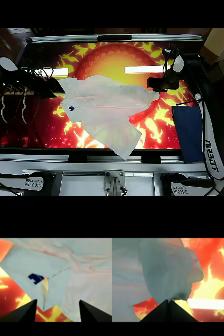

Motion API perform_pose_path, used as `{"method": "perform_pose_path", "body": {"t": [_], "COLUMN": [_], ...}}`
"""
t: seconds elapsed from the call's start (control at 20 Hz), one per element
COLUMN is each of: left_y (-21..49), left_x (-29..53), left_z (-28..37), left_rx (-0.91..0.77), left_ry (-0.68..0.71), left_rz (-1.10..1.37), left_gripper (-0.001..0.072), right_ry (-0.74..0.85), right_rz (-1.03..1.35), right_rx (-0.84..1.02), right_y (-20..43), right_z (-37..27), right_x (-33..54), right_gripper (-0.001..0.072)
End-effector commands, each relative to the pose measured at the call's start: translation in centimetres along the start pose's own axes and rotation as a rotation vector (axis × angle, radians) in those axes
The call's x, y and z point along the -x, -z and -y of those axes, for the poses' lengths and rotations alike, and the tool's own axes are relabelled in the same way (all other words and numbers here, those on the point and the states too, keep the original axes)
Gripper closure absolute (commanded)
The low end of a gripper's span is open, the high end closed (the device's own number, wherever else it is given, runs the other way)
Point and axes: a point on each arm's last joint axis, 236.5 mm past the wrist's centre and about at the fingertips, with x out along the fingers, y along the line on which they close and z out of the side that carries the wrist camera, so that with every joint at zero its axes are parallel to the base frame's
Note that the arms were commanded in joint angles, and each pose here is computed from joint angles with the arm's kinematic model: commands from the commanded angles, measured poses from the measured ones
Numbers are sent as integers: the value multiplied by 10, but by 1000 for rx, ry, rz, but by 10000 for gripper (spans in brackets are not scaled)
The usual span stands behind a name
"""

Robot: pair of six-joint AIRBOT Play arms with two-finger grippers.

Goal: Fold the shirts.

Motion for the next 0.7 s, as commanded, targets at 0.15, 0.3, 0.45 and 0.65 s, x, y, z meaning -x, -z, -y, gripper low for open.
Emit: {"method": "perform_pose_path", "body": {"t": [0.15,0.3,0.45,0.65], "left_y": [145,180,194,185], "left_x": [-85,-113,-135,-154], "left_z": [26,37,53,78], "left_rx": [179,235,228,233], "left_ry": [154,230,235,253], "left_rz": [-90,-101,-102,-23], "left_gripper": [97,97,97,99], "right_ry": [7,7,7,7], "right_rz": [-83,-80,-81,-82], "right_rx": [21,21,21,20], "right_y": [19,18,19,19], "right_z": [1,1,1,1], "right_x": [-1,-1,-1,-1], "right_gripper": [667,668,667,668]}}
